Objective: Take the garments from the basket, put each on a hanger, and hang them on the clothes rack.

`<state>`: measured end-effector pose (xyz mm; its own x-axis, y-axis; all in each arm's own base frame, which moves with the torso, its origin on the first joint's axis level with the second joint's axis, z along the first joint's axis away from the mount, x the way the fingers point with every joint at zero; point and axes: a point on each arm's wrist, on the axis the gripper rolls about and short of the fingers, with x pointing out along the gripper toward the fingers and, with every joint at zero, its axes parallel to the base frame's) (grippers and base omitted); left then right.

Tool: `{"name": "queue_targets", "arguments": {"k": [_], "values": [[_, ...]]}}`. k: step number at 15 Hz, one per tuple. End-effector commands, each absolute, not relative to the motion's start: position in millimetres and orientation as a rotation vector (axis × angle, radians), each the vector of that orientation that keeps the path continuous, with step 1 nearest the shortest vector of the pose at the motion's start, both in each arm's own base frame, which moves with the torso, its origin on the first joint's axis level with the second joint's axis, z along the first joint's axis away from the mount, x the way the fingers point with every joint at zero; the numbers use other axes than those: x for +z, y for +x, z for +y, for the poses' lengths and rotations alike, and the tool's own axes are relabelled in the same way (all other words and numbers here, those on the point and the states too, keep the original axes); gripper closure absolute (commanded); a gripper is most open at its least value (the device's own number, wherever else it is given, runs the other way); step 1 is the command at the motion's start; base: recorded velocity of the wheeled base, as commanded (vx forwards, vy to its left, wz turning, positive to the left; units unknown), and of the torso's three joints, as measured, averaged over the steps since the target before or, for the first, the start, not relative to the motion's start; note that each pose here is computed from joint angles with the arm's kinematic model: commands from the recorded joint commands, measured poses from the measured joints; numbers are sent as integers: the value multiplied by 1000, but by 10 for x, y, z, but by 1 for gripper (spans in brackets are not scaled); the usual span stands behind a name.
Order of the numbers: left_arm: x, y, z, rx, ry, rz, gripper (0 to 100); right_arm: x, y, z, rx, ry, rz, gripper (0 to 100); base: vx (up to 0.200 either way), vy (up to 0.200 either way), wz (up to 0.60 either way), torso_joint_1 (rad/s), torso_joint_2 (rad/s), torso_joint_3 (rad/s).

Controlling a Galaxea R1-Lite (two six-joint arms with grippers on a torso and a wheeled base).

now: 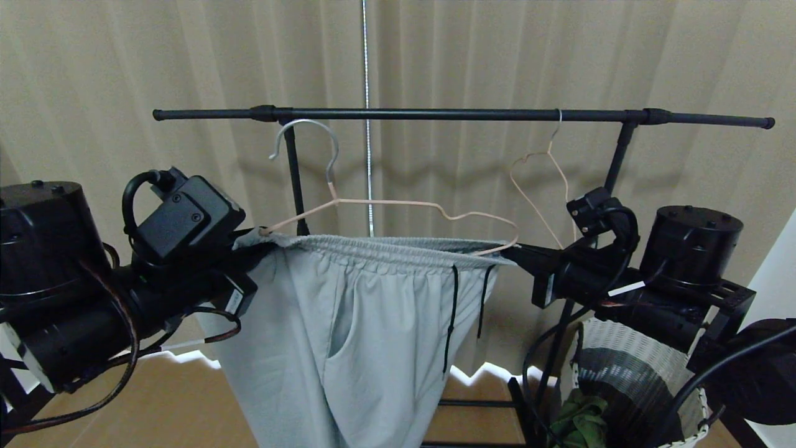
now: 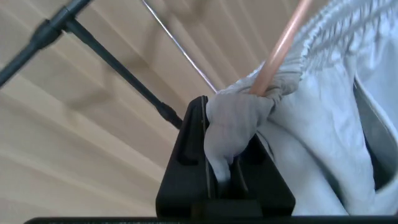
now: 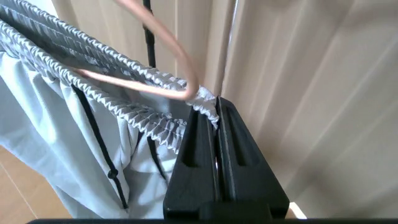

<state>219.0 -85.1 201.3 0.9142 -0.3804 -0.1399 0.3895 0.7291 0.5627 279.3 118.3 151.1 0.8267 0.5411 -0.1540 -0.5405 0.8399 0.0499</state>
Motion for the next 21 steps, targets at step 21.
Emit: {"name": "queue_targets", "arguments": {"k": [21], "values": [[1672,2391,-992,-184,611,229,100,1581,2129,2113,955,-58,247,100,0,0,0,0,0,0]]}}
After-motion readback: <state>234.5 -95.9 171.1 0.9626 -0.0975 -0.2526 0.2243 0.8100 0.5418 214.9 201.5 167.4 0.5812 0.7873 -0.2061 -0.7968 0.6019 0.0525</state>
